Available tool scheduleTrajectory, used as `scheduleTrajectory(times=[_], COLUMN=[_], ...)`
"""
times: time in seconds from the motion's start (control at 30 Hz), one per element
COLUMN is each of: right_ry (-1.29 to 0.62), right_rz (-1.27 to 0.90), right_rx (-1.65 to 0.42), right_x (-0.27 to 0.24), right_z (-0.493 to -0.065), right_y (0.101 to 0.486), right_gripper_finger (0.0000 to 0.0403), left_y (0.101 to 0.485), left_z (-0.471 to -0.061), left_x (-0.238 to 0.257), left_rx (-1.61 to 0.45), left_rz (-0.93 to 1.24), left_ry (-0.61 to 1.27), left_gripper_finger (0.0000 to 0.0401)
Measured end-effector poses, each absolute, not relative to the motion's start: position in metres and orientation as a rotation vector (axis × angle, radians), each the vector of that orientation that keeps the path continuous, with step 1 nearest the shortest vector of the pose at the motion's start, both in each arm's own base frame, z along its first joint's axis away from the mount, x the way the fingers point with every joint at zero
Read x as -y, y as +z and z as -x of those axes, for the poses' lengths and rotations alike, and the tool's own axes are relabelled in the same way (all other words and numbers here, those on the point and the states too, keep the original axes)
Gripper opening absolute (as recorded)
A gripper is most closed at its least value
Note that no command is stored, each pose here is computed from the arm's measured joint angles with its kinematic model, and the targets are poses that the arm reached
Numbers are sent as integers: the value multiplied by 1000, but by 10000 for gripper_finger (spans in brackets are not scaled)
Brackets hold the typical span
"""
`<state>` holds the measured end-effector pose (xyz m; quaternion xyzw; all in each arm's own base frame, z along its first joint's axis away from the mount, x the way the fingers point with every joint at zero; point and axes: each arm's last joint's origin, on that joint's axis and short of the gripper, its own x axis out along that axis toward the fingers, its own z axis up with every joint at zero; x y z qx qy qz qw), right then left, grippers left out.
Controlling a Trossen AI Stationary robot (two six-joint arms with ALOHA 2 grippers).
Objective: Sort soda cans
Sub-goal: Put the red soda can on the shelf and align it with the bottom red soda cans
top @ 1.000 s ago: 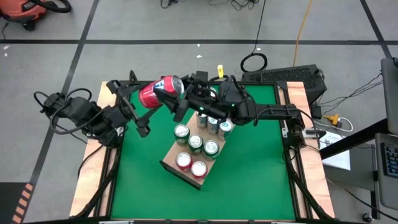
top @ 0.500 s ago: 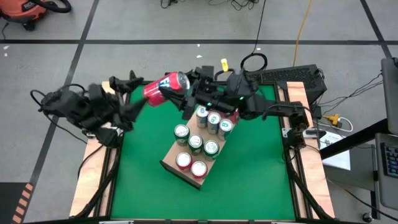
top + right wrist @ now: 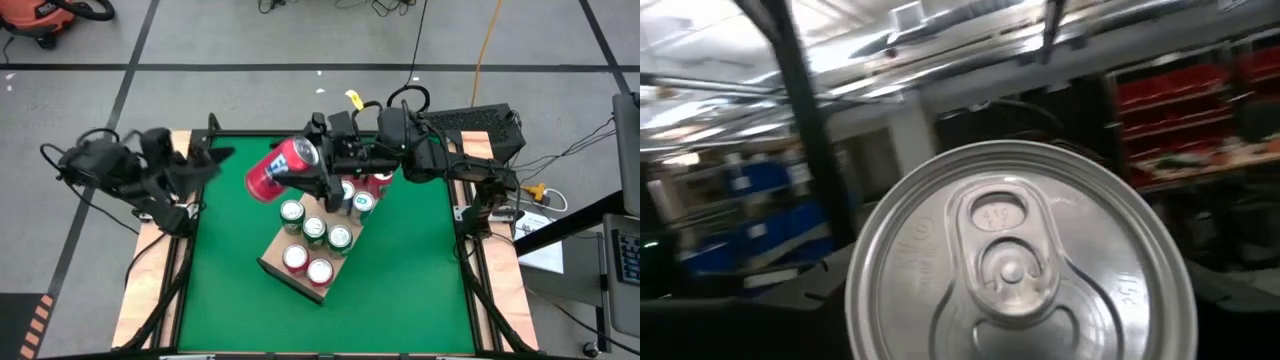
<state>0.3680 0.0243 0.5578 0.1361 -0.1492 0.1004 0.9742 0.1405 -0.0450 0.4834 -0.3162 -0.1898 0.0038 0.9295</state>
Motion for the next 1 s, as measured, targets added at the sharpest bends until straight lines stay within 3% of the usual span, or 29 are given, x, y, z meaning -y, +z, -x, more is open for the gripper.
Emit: scheduleTrajectory(times=[0.37,1.0], right_ry=[228,221], right_rz=[-344,-374], right_rx=[176,113], right_x=[-26,-26], right_z=[-371,-372], right_y=[547,542], right_gripper_finger=[293,294], left_y=[464,447], left_z=[-180,-212], left_x=[65,76], left_rx=[241,170], left_rz=[491,504], left_ry=[-47,-52], left_gripper_finger=[358,351])
